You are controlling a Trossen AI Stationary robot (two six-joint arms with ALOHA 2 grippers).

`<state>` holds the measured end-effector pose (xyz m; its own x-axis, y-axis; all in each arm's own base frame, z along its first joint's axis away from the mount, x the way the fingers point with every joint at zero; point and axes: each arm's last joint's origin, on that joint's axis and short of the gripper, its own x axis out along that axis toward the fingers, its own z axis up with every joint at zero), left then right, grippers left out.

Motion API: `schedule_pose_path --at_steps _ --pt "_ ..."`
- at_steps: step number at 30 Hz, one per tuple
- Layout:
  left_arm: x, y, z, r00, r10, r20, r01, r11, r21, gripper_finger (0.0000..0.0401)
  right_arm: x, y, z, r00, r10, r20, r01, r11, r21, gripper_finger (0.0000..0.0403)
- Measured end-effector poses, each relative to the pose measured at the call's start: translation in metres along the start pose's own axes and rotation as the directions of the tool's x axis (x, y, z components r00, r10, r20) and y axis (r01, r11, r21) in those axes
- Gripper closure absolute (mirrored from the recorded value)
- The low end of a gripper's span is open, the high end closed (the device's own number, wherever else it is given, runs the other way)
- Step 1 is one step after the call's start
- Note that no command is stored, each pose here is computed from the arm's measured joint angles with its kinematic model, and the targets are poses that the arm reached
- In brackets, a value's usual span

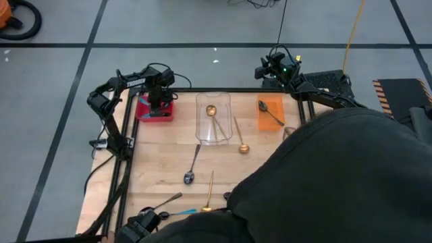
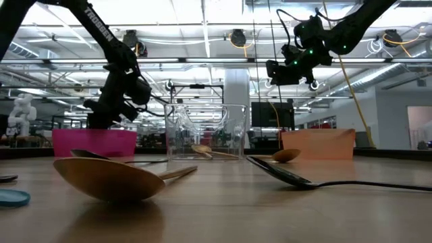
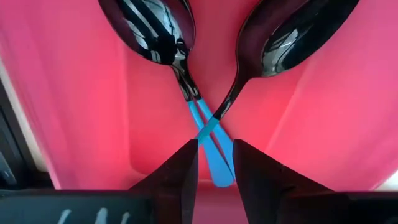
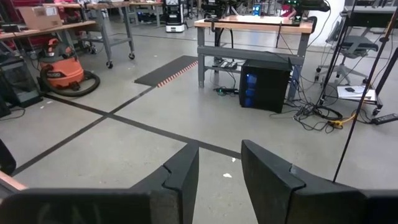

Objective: Sort silverware by color (type)
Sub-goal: Put the blue spoon into the red bin

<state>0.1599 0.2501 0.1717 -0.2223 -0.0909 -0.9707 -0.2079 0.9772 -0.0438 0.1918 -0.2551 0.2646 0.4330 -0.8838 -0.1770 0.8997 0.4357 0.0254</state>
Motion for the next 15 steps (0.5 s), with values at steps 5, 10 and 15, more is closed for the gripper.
schedule_pose_path --at_steps 5,10,15 --pt "0.0000 0.0004 0.0004 1.000 0.006 0.002 -0.006 1.000 0.003 0.0293 0.0003 -0.0019 -0.0001 1.000 -0.007 -0.002 0.007 1.000 0.001 0.0289" --pt "0.0000 0.0010 0.0010 1.000 0.009 0.012 -0.009 1.000 0.004 0.0293 0.0006 -0.0031 0.0000 1.000 -0.011 -0.002 0.011 1.000 0.002 0.0289" --pt "0.0025 -0.0001 0.0004 1.000 0.004 0.006 -0.004 1.000 0.011 0.0293 0.0006 -0.0031 -0.0003 1.000 -0.011 -0.005 0.011 1.000 0.002 0.0289"
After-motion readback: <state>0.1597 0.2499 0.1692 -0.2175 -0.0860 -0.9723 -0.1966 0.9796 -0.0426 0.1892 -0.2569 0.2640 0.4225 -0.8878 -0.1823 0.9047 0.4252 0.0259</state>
